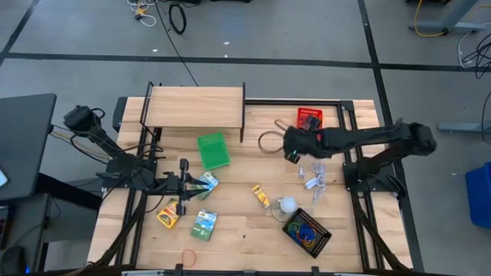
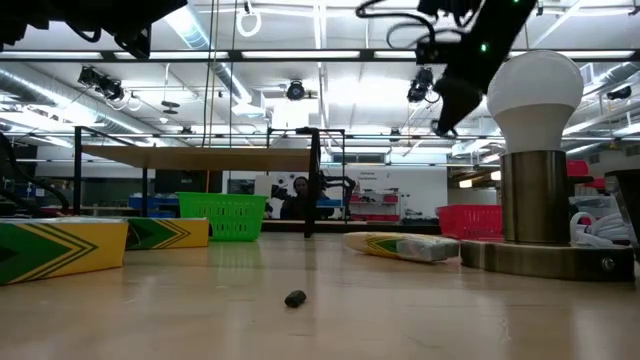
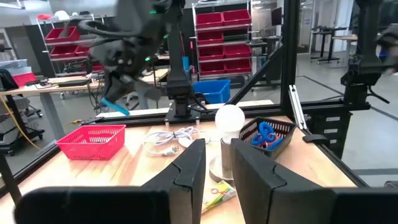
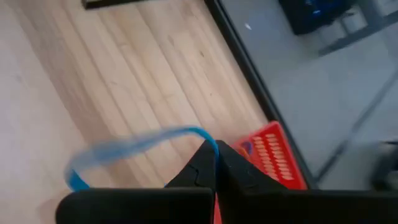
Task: Pick & Place Office Desk Supplies
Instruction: Put the blue rubber band into the red basket
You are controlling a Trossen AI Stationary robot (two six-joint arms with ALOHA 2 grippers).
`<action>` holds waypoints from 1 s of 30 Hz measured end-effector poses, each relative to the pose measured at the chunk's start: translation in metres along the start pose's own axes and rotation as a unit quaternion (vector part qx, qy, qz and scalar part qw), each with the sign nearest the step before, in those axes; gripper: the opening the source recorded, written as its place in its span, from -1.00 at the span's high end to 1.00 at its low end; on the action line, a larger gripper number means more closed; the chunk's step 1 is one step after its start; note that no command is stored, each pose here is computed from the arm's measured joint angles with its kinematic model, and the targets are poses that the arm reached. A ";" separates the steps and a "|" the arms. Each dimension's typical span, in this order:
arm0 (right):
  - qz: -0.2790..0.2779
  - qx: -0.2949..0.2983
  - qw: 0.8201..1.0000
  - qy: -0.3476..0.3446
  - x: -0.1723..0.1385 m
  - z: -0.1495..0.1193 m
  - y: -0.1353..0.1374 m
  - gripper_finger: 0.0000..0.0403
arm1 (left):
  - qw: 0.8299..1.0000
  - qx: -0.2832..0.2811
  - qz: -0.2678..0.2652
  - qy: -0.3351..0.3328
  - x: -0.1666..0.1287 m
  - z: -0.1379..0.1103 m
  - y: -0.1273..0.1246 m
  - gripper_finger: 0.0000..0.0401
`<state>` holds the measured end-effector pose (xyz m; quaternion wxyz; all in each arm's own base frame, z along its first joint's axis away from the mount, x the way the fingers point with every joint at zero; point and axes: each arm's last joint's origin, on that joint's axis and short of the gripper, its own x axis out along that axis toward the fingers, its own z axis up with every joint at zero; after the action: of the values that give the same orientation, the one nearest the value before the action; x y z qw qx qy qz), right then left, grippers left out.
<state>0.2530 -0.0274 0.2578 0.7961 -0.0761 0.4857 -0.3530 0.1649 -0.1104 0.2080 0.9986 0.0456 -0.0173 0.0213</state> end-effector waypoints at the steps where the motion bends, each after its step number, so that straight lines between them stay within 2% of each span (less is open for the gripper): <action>1: 0.008 0.013 1.000 -0.006 0.006 -0.004 -0.007 1.00 | 1.000 0.000 0.000 0.000 0.000 0.000 0.000 0.58; 11: -0.041 0.077 0.996 0.034 0.065 -0.041 -0.064 1.00 | 1.000 -0.007 0.004 0.000 0.001 0.000 0.001 0.58; 17: -0.042 0.124 0.991 0.033 0.096 -0.059 -0.090 1.00 | 0.999 -0.027 0.005 0.022 0.005 -0.006 0.005 0.58; 23: -0.063 0.146 0.985 0.072 0.116 -0.077 -0.106 1.00 | 0.998 -0.030 0.012 0.060 0.009 -0.015 0.011 0.58; 26: -0.038 0.144 0.986 0.078 0.123 -0.079 -0.107 0.95 | 0.998 -0.026 0.011 0.061 0.010 -0.016 0.013 0.58; 30: 0.011 0.142 0.988 0.055 0.129 -0.076 -0.106 0.76 | 0.998 -0.028 0.008 0.061 0.011 -0.016 0.014 0.58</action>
<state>0.1744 -0.1706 0.1743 0.7747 0.0628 0.4746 -0.4130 0.1756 -0.0945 0.1940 0.9985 0.0164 0.0426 0.0313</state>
